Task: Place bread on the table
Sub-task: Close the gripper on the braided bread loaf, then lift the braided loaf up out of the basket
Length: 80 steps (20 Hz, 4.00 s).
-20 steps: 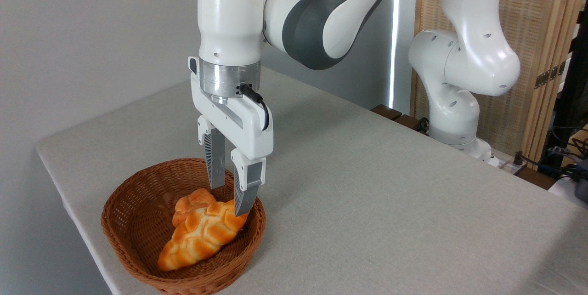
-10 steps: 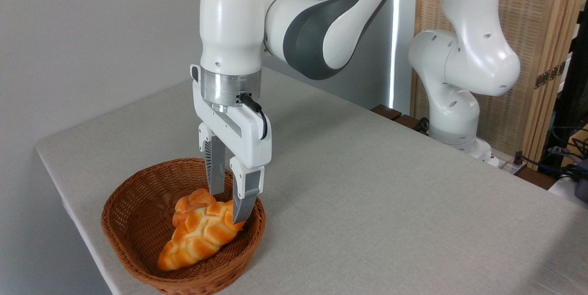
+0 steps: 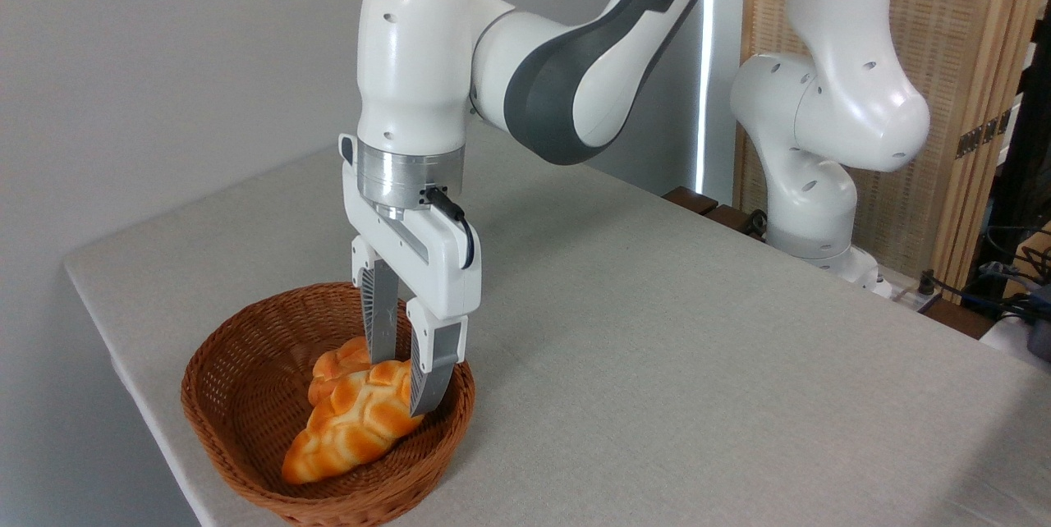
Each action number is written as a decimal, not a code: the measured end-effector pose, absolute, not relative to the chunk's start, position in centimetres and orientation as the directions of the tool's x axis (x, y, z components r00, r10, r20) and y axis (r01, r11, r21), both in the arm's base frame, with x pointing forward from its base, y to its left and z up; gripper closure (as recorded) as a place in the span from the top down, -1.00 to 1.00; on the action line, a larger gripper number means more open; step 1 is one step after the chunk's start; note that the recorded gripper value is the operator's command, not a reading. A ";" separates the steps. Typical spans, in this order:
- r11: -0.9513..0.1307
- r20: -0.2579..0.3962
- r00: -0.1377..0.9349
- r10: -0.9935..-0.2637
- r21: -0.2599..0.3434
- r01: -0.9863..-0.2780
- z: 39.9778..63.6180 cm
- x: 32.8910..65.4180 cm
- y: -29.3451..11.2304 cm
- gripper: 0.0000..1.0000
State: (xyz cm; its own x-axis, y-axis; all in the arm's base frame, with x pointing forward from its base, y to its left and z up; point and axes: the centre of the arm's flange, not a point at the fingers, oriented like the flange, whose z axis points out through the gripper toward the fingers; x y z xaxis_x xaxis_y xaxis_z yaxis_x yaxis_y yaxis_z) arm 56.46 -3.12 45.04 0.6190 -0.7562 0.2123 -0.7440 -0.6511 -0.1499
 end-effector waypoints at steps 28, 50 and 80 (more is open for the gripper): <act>-0.651 0.217 0.618 -0.755 -0.145 -0.745 43.9 56.7 -3.5 -0.15; -0.691 0.281 0.645 -0.711 -0.109 -0.714 45.1 56.6 -3.7 -0.22; -0.618 0.158 0.626 -0.763 0.105 -0.779 54.5 44.6 -5.6 -0.15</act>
State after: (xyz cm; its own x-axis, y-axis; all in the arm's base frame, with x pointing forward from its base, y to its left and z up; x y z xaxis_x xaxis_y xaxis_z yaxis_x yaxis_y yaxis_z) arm 44.60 -5.62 54.45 0.6262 -0.7634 0.1585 -0.7794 -0.6176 0.1052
